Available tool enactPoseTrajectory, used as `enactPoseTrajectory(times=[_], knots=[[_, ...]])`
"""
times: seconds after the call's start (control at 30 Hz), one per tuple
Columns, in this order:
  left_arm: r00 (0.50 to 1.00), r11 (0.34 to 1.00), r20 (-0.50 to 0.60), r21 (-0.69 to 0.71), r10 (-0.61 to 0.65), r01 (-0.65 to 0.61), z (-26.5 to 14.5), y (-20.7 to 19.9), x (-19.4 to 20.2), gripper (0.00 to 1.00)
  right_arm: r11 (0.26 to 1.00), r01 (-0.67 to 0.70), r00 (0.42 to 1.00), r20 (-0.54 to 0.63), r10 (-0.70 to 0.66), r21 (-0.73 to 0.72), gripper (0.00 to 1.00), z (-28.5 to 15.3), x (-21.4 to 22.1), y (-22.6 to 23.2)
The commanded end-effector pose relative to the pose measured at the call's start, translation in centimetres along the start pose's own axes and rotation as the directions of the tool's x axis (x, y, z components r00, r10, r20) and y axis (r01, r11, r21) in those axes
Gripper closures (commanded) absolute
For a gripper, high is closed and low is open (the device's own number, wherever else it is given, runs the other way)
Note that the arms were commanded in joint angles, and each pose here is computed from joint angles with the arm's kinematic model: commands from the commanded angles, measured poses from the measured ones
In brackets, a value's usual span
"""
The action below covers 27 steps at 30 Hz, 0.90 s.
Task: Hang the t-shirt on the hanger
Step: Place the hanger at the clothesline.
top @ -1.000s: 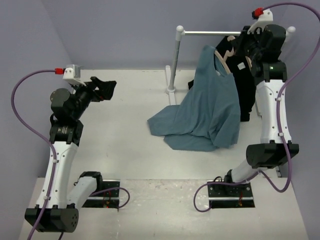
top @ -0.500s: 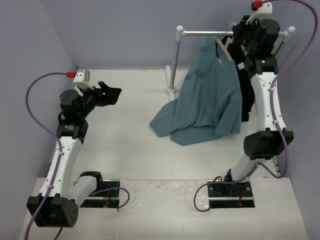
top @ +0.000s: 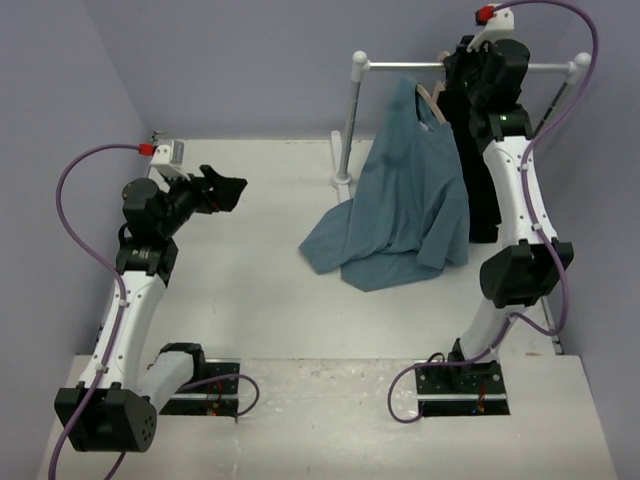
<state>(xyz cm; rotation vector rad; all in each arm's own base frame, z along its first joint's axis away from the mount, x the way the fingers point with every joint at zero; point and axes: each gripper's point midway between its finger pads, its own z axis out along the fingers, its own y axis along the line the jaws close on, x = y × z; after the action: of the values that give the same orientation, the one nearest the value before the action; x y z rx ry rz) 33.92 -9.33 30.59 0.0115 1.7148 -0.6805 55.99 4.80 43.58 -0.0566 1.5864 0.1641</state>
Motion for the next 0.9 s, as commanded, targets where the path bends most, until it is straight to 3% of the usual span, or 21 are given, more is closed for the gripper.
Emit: enactPoseTrajectory(times=[0.0, 0.17, 0.3, 0.37, 0.43, 0.5, 0.57, 0.6, 0.63, 0.7, 0.77, 0.87], knots=[[0.999, 0.999, 0.020, 0.036, 0.026, -0.027, 0.1, -0.5, -0.6, 0.00, 0.999, -0.014, 0.993, 0.113, 0.010, 0.031, 1.00, -0.8, -2.8, -0.2], [1.000, 0.999, 0.018, 0.037, 0.023, -0.024, 0.0, -0.5, -0.5, 0.00, 0.999, -0.026, 0.998, 0.062, 0.024, 0.025, 0.96, -0.1, -0.9, 0.1], [1.000, 1.000, 0.019, -0.005, 0.005, -0.005, 0.3, 0.3, -0.5, 0.00, 0.999, -0.034, 0.997, 0.066, 0.033, 0.017, 0.60, -1.4, -1.5, 0.8], [1.000, 0.997, 0.004, -0.070, -0.028, 0.029, 0.5, 1.5, -0.1, 0.00, 0.999, -0.045, 0.996, 0.083, 0.043, 0.024, 0.52, -3.0, -2.8, 0.9], [0.999, 0.990, 0.000, -0.132, -0.048, 0.047, 0.8, 2.6, -0.3, 0.00, 0.998, -0.051, 0.996, 0.074, 0.048, 0.040, 0.35, -4.7, -3.4, 0.8], [0.998, 0.965, -0.014, -0.258, -0.058, 0.053, 0.5, 4.8, -0.2, 0.00, 0.997, -0.054, 0.993, 0.103, 0.048, 0.050, 0.10, -7.9, -5.9, 1.0], [0.998, 0.942, -0.018, -0.334, -0.053, 0.044, 0.2, 6.0, -0.5, 0.00, 0.995, -0.053, 0.997, 0.069, 0.047, 0.085, 0.01, -10.4, -6.0, 0.5], [0.999, 0.928, -0.014, -0.369, -0.050, 0.041, -0.1, 6.5, -0.8, 0.00, 0.995, -0.056, 0.995, 0.082, 0.049, 0.087, 0.01, -11.6, -6.7, 0.5], [0.999, 0.906, -0.002, -0.422, -0.047, 0.042, -0.7, 7.1, -1.3, 0.00, 0.991, -0.065, 0.998, 0.009, 0.064, 0.114, 0.01, -13.4, -4.7, 0.2], [0.999, 0.871, 0.015, -0.490, -0.043, 0.045, -1.6, 8.0, -1.9, 0.00, 0.989, -0.094, 0.995, 0.043, 0.090, 0.114, 0.01, -16.9, -6.0, 0.6], [0.999, 0.843, 0.032, -0.536, -0.027, 0.040, -2.8, 8.3, -2.6, 0.00, 0.986, -0.125, 0.991, -0.029, 0.129, 0.113, 0.01, -19.7, -1.7, 0.9], [0.999, 0.834, 0.031, -0.551, 0.024, -0.003, -3.9, 7.9, -3.6, 0.00, 0.985, -0.161, 0.986, 0.042, 0.159, 0.055, 0.01, -27.1, 0.2, 2.1]])
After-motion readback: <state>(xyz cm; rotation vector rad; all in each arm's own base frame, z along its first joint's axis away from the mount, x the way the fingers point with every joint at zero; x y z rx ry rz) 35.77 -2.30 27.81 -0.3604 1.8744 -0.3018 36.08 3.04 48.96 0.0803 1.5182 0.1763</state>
